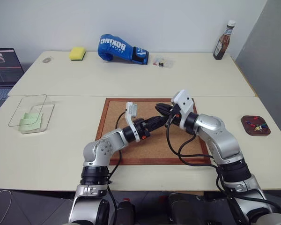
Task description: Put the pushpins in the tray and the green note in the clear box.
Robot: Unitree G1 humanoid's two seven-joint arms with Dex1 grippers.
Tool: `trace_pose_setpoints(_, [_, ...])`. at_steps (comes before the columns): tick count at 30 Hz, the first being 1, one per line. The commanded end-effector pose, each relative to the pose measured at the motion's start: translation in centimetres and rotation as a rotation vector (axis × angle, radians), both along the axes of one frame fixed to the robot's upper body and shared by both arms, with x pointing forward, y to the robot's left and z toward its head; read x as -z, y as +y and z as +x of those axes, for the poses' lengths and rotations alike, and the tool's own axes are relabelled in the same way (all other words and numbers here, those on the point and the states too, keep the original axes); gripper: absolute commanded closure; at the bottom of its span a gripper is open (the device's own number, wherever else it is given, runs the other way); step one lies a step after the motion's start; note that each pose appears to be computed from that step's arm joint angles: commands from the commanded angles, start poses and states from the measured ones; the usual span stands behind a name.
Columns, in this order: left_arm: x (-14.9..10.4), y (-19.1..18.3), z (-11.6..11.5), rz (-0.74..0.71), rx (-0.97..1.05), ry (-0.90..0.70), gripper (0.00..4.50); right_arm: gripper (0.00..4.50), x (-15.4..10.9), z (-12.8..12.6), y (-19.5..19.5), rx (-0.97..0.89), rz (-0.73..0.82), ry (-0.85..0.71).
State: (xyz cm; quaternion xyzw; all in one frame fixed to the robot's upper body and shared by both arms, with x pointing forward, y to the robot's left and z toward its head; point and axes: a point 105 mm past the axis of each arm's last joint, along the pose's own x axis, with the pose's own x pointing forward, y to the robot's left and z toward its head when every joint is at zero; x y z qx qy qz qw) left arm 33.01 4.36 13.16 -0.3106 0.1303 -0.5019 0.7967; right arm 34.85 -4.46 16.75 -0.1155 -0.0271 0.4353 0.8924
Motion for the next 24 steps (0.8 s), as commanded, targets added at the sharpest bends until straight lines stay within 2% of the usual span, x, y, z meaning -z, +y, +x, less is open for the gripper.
trace_pose_setpoints(1, [-0.4,0.0,0.4,0.008,-0.025,-0.020,2.35,4.50,-2.5,-1.8,1.9,-0.097,0.048,-0.082])
trace_pose_setpoints(9, [-0.1,0.0,0.3,0.021,-0.016,-0.015,3.84,4.50,-3.1,-2.1,2.1,-0.105,0.067,-0.085])
trace_pose_setpoints(13, [0.1,0.0,0.2,0.029,-0.012,-0.011,4.45,4.50,-3.4,-2.4,2.2,-0.110,0.078,-0.085])
trace_pose_setpoints(24, [1.0,0.1,-0.1,0.048,-0.009,0.010,4.45,4.50,-4.4,-2.6,1.9,-0.101,0.093,-0.098])
